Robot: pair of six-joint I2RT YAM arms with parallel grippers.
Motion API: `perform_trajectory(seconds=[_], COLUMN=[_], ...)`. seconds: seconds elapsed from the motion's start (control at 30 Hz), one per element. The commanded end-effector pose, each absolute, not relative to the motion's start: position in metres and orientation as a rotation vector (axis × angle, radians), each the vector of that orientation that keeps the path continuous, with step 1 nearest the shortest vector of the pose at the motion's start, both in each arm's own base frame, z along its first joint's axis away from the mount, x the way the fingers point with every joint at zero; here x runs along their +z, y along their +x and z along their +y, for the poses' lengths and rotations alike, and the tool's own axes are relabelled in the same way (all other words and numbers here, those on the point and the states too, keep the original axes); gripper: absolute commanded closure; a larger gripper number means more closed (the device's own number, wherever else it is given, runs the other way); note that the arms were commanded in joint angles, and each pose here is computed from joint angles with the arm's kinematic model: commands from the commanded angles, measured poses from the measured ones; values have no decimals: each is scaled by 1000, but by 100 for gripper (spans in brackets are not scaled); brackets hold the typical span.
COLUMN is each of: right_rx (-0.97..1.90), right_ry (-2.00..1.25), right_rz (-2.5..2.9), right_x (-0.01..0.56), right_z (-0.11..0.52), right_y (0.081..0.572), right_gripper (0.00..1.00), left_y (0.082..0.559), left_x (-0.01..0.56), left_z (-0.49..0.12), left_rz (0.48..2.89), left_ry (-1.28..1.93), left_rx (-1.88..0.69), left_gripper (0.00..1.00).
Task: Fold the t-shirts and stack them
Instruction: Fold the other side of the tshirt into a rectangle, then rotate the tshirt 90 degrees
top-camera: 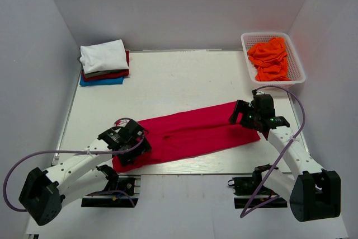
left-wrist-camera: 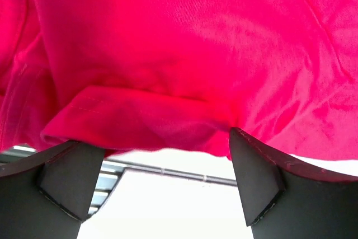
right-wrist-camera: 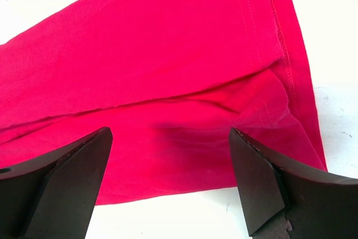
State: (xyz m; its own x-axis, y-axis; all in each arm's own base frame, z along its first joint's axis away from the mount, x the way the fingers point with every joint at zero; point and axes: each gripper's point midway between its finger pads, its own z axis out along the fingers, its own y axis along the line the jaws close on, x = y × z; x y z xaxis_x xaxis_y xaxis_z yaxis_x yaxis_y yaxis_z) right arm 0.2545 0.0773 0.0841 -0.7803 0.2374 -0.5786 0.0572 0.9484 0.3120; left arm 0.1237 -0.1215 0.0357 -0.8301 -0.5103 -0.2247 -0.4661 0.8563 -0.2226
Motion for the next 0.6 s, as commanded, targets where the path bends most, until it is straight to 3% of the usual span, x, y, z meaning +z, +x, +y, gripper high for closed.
perform_trajectory(seconds=[0.0, 0.37, 0.57], right_rx=[384, 377, 362], right_ry=[180, 171, 149], right_rz=[2408, 2385, 2389], right_x=[90, 96, 99], right_z=[79, 79, 81], right_y=[260, 266, 279], right_gripper=[10, 10, 10], left_y=[124, 168, 179], left_x=[52, 142, 100], left_z=[-129, -150, -162], left_rz=[2743, 2628, 2646], left_ry=[-753, -555, -508], left_rx=[-298, -376, -378], left_gripper=[0, 0, 0])
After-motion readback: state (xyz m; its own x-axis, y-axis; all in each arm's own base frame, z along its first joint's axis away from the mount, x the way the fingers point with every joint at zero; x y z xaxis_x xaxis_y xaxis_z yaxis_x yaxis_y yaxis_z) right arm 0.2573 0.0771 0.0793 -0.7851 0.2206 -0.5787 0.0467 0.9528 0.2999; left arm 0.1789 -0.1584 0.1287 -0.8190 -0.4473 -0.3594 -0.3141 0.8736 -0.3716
